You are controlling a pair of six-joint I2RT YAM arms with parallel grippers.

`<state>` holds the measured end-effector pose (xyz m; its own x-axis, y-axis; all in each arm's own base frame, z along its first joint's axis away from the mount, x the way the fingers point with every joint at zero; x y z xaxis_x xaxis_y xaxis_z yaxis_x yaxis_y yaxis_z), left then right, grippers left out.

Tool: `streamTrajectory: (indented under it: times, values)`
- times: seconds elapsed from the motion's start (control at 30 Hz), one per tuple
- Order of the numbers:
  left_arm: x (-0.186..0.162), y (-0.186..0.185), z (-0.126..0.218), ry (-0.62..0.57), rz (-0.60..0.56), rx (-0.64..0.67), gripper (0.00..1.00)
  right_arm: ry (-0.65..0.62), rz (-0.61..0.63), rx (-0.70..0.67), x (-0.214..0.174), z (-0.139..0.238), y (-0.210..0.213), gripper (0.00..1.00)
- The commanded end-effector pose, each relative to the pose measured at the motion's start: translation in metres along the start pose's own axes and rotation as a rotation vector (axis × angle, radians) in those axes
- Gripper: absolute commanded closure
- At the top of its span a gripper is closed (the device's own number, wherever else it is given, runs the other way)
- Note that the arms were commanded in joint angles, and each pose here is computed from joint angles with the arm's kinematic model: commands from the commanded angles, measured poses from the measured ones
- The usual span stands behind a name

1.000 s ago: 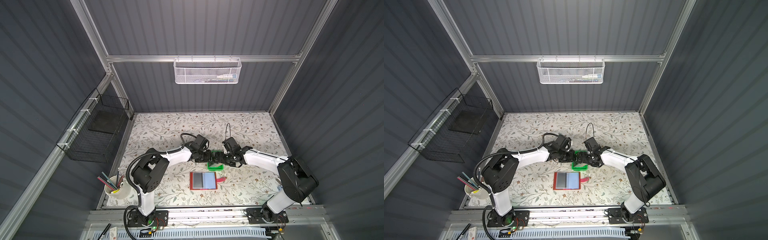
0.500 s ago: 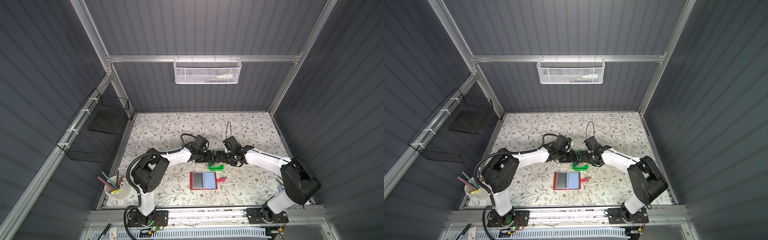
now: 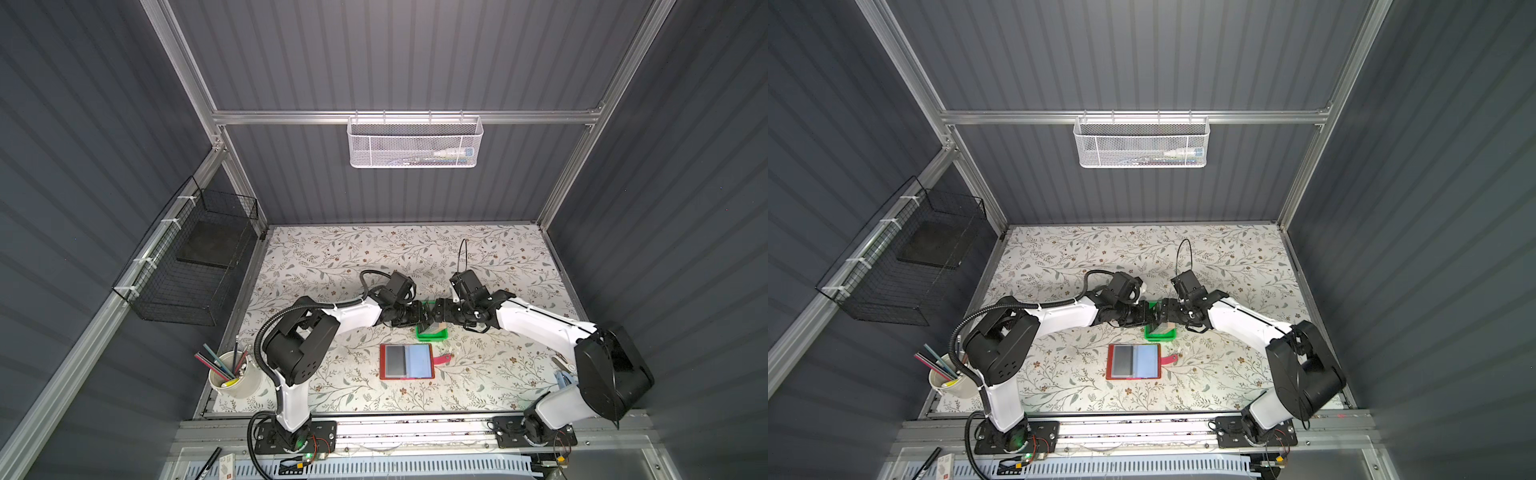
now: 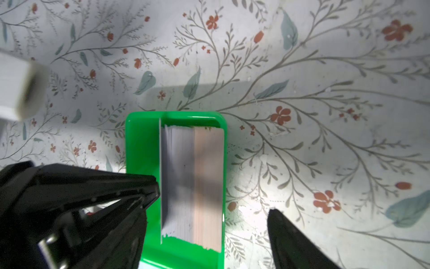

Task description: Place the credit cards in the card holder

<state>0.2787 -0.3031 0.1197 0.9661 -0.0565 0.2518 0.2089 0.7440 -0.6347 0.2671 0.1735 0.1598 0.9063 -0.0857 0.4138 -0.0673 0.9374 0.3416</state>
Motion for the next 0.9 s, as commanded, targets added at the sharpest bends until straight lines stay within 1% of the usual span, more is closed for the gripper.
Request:
streamTrajectory:
  times: [0.0,0.17,0.3,0.47,0.87]
  values:
    - [-0.013,0.021,-0.012,0.067,0.053,0.048,0.86,0.0,-0.013,0.057,-0.005,0.008,0.005,0.25]
    - [-0.013,0.021,-0.011,0.064,0.055,0.046,0.86,0.014,-0.016,0.113,-0.007,0.006,0.015,0.5]
    - [-0.013,0.02,-0.01,0.06,0.054,0.046,0.86,0.033,-0.006,0.124,-0.007,-0.003,0.019,0.61]
    - [-0.013,0.02,-0.008,0.055,0.052,0.046,0.87,0.053,-0.001,0.105,-0.009,-0.013,0.021,0.69]
    - [-0.014,0.019,-0.006,0.05,0.061,0.033,0.87,0.072,0.01,0.103,-0.013,-0.023,0.024,0.82]
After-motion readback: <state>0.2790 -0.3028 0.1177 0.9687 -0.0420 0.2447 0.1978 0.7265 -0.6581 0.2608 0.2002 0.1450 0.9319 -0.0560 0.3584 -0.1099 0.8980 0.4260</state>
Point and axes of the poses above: each gripper's point midway between its finger pads, its own z axis back along the fingers, its own y axis along the line the jaws close on, x = y × z, the point moved 9 cm from there along z, back along the fingers, and after that the axes turned 1 degree about z, right-handed, at the moved point
